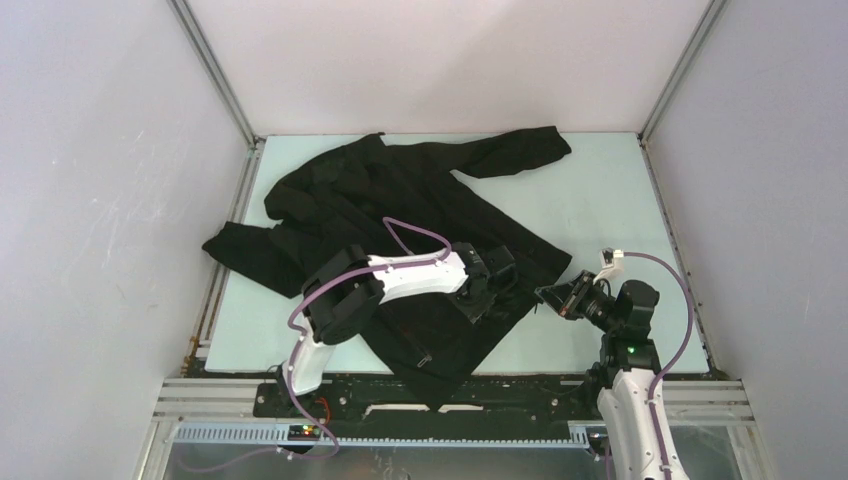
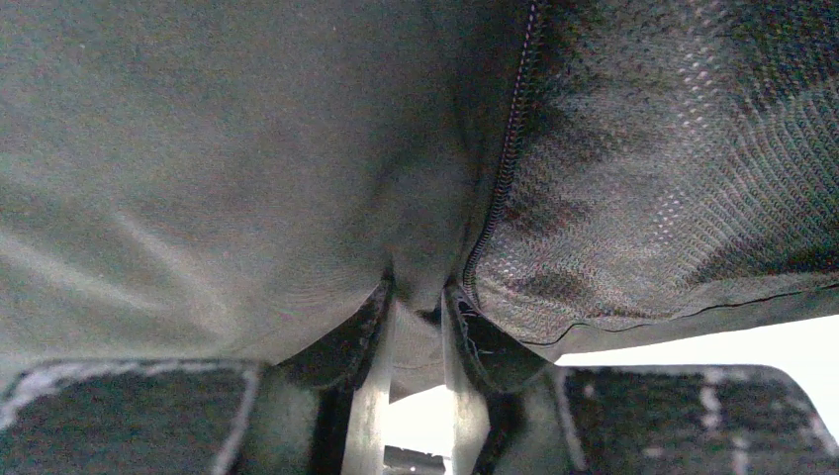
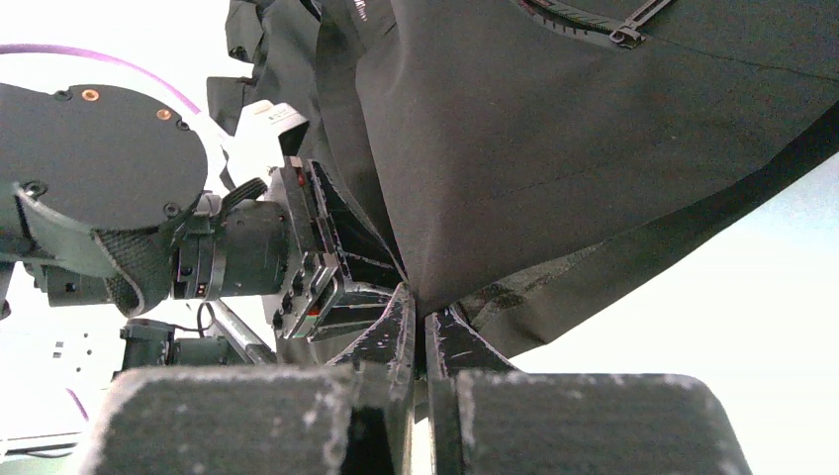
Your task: Zip up the jacket
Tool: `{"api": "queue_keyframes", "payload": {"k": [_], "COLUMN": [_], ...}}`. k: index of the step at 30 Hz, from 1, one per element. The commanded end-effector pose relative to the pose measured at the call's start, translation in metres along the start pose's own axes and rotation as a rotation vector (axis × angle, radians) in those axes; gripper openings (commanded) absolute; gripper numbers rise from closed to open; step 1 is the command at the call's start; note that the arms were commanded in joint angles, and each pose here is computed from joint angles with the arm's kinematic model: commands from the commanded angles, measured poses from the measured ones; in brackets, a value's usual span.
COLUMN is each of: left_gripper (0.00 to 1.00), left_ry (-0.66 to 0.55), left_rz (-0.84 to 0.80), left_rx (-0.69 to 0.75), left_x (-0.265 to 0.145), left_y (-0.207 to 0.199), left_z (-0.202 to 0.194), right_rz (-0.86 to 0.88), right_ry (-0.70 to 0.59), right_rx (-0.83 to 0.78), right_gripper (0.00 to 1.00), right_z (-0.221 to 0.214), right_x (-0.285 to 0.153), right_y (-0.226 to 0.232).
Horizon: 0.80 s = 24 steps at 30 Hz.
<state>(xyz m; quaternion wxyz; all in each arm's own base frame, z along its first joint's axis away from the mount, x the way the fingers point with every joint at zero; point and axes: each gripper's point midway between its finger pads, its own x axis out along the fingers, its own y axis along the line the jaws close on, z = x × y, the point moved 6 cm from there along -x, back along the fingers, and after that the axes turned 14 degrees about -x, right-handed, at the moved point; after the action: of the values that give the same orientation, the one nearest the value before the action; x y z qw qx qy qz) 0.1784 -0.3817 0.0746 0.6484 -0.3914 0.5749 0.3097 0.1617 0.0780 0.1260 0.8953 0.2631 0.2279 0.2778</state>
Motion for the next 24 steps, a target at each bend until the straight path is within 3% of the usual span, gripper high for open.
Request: {"api": "queue_keyframes", "payload": {"k": [1,9,14,19,24], "left_gripper": [0.27,0.01,0.00,0.00,0.00], "left_ry": [-0.148,-0.056,0.043,0.218,0.366], "left_rz": [-0.089,-0.314,-0.545,-1.031,-1.342], "left_rx": [0.052,0.095,0.186,0.251,0.299], "left_x": [0.001,-0.019,-0.037,-0.069,-0.084], "left_y": [0.000,0.001,0.004,0.007,0.027], "left_z": [0.023,0.026,0.026,0.018,0.013], "right_rz": [0.014,0.040,0.115,0.210,0.294], "right_ry": [-0.034,-0.037,0.010,0.084,0.091], "right_rx": [-0.042,-0.038,0.009,0.089,0.192], "right_gripper": [0.00,0.00,0.00,0.00,0.00], "right_z": [0.011,0.010,0.004,-0.004,-0.006], "right_x": [0.000,0.002,0.007,0.010,0.006], "right_y": [0.003,0.004,0.008,0.018,0.028]}}
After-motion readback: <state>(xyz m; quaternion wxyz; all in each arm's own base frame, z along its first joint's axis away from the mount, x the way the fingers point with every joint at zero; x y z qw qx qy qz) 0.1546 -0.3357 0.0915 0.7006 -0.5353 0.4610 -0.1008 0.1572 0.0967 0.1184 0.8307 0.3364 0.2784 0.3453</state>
